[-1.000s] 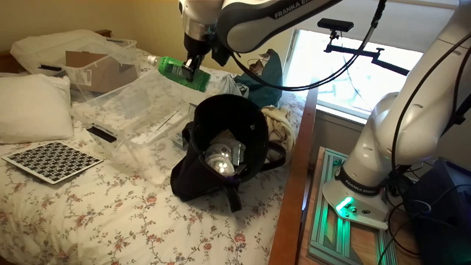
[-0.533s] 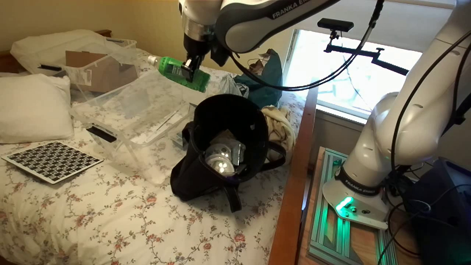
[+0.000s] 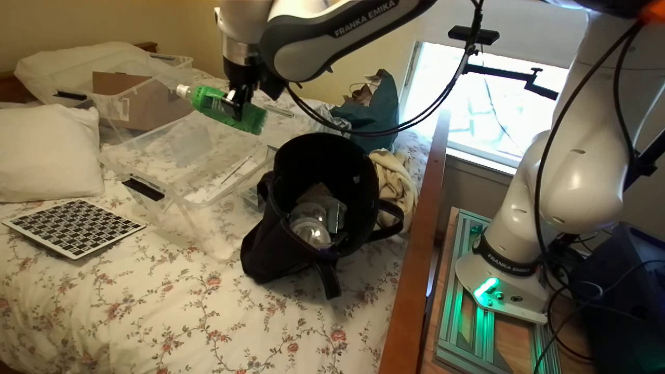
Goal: Move the green bottle, which is in the bag, to the storage bin
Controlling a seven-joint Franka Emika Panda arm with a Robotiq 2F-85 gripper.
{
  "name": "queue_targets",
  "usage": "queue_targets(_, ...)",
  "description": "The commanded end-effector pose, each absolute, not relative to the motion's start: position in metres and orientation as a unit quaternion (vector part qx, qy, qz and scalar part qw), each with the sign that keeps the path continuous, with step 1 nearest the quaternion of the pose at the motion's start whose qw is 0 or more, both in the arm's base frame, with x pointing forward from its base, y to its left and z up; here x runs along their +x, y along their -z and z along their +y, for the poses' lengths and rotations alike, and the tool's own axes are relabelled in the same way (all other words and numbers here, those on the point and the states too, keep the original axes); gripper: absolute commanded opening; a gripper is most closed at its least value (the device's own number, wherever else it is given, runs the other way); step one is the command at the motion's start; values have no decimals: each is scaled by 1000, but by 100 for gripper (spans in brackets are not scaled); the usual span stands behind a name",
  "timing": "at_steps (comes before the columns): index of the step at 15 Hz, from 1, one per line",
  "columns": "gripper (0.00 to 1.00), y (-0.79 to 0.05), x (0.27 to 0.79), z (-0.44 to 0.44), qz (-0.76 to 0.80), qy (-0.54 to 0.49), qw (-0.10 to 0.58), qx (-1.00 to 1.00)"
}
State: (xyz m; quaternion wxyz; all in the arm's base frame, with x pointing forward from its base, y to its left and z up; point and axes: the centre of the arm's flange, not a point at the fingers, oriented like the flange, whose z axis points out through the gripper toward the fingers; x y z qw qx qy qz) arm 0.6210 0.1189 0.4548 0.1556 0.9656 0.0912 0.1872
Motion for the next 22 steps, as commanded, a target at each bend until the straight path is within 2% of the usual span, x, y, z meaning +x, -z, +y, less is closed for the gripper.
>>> queue_targets(1,21,-430,678,136,79,-170,179,966)
queue_targets(8,21,-367,718,130,71,-106,209,970)
queue_targets(9,57,-361,718,129,69,-99,213,969)
queue_targets(10,73,-357,720,127,67,-93,217,969)
queue_targets(14,98,-358,719,117,58,-84,224,969)
queue_targets(22,100,-389,685,102,25,-84,199,976)
